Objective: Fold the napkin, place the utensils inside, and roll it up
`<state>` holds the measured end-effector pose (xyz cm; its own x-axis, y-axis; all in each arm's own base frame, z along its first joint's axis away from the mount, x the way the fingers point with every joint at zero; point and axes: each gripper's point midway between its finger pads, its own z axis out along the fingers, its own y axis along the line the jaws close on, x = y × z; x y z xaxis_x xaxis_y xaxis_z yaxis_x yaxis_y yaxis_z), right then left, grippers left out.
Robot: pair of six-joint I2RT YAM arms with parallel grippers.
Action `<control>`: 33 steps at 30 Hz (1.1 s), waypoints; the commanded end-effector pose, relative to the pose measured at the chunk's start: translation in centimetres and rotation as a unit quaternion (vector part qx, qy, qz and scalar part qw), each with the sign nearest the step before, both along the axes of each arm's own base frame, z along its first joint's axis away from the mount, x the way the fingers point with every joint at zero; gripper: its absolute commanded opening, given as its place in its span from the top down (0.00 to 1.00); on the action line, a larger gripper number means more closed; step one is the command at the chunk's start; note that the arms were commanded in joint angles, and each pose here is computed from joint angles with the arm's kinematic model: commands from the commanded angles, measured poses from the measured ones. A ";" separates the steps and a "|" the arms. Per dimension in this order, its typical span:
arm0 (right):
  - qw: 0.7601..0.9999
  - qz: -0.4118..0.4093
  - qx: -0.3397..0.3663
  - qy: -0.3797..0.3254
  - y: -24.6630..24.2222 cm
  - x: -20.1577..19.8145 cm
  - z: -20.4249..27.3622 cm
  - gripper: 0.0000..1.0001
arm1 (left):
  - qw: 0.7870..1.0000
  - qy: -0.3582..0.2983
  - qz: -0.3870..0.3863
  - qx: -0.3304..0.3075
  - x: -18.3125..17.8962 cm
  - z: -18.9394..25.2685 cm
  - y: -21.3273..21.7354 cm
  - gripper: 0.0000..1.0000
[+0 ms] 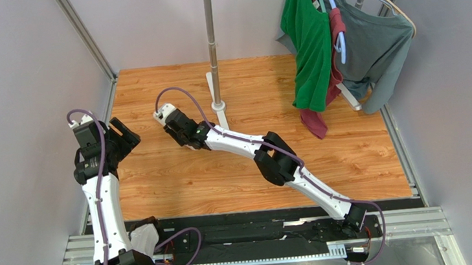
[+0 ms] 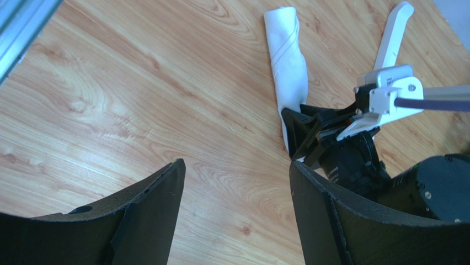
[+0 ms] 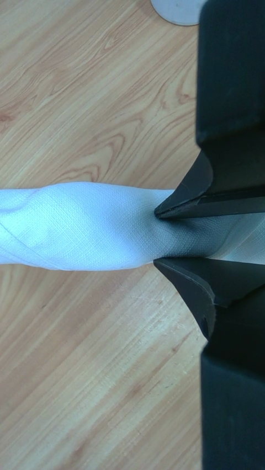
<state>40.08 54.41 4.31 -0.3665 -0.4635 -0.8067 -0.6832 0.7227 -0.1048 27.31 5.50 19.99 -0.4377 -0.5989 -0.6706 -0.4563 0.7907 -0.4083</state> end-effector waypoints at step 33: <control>0.978 0.016 0.144 -0.149 -3.2 -4.6 23.0 0.19 | 0.997 -0.051 -0.022 0.044 -0.7 2.4 -0.1 0.18</control>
<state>36.72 53.49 18.44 -0.1865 -0.3428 -0.9207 -0.7038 0.7005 -0.1182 26.83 5.51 21.31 -0.4170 -0.5521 -0.7219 -0.4184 0.8218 -0.3868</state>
